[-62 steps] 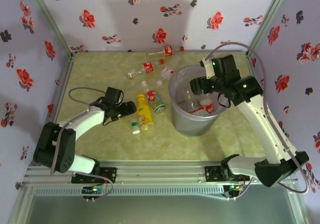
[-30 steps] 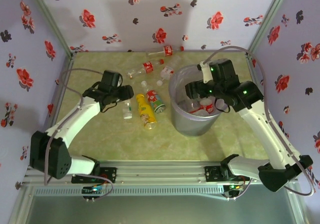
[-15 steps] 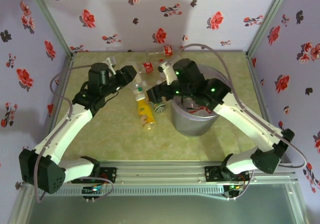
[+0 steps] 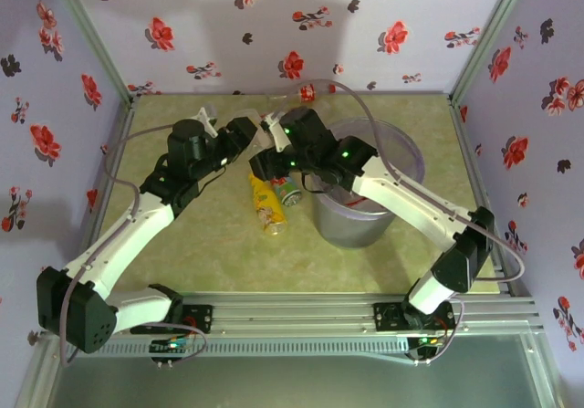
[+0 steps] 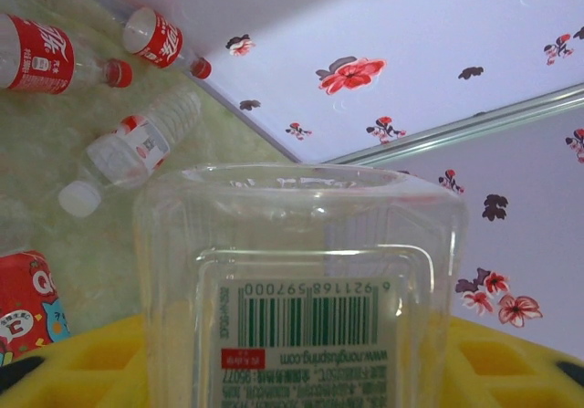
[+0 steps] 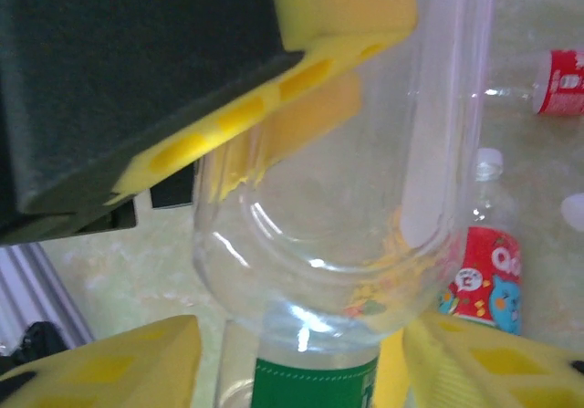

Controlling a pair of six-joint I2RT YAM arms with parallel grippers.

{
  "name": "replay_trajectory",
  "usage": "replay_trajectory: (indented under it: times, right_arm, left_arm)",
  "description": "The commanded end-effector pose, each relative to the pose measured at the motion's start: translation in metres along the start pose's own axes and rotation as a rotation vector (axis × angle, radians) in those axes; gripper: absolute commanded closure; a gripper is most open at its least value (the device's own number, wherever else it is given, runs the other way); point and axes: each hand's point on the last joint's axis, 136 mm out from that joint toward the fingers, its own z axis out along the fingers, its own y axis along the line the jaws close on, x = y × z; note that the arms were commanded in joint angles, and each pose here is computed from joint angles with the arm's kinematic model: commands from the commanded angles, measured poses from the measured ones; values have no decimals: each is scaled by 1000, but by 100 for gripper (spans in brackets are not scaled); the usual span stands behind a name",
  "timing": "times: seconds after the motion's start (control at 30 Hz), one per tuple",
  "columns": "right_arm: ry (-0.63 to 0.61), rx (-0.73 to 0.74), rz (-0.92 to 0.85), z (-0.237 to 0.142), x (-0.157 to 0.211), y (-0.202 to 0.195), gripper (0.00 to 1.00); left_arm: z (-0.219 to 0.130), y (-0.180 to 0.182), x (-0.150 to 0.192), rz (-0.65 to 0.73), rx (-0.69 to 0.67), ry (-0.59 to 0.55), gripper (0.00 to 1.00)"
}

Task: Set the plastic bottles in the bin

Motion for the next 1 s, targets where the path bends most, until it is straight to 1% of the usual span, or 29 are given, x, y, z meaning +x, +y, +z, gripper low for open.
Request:
replay_trajectory:
  times: [0.0, 0.03, 0.13, 0.17, 0.2, 0.23, 0.27, 0.3, 0.43, 0.47, 0.5, 0.53, 0.6, 0.67, 0.8, 0.9, 0.97]
  right_arm:
    - [-74, -22, -13, -5, -24, 10, 45]
    - [-66, -17, -15, -5, -24, 9, 44]
    - [-29, -5, -19, 3, -17, 6, 36]
    - [-21, -9, -18, 6, -15, 7, 35]
    - [-17, -10, -18, 7, -15, 6, 38]
    - [-17, -10, -17, 7, -15, 6, 48]
    - [-25, -8, -16, 6, -17, 6, 55]
    - [-34, -5, -18, 5, -19, 6, 57]
    - [-52, 9, -25, -1, -25, 3, 62]
    - [-54, 11, -27, -2, -26, 2, 63]
    - [-60, 12, -30, -5, -28, 2, 64]
    - [-68, 11, -33, -7, -29, 2, 65]
    - [-85, 7, -43, -13, -34, 3, 70]
    - [-111, 9, -46, -22, -41, 1, 71]
    - [-154, 39, -58, -46, -52, -6, 71]
    - [-187, 109, -53, -74, -57, -26, 71]
    - [-191, 171, -42, -94, -54, -44, 72]
  left_arm:
    - [-8, -24, 1, 2, 80, -6, 54]
    - [-9, -25, 0, 0, 83, -11, 54]
    - [-10, -31, -3, 7, 96, -18, 54]
    - [-11, -33, -4, 6, 100, -20, 54]
    - [-11, -35, -4, 12, 104, -21, 54]
    - [-12, -36, -5, 16, 104, -22, 54]
    - [-12, -36, -5, 17, 103, -22, 54]
    - [-13, -37, -5, 17, 105, -23, 54]
    - [-12, -35, -4, 15, 105, -23, 52]
    - [-13, -36, -5, 17, 108, -24, 50]
    - [-13, -36, -5, 17, 109, -24, 44]
    - [-13, -37, -5, 20, 111, -26, 36]
    - [-15, -39, -7, 24, 116, -31, 16]
    - [-17, -41, -11, 32, 125, -48, 1]
    - [-21, -37, -16, 29, 120, -83, 0]
    - [-25, -33, -19, 21, 122, -104, 0]
    - [-26, -29, -18, 45, 95, -94, 0]
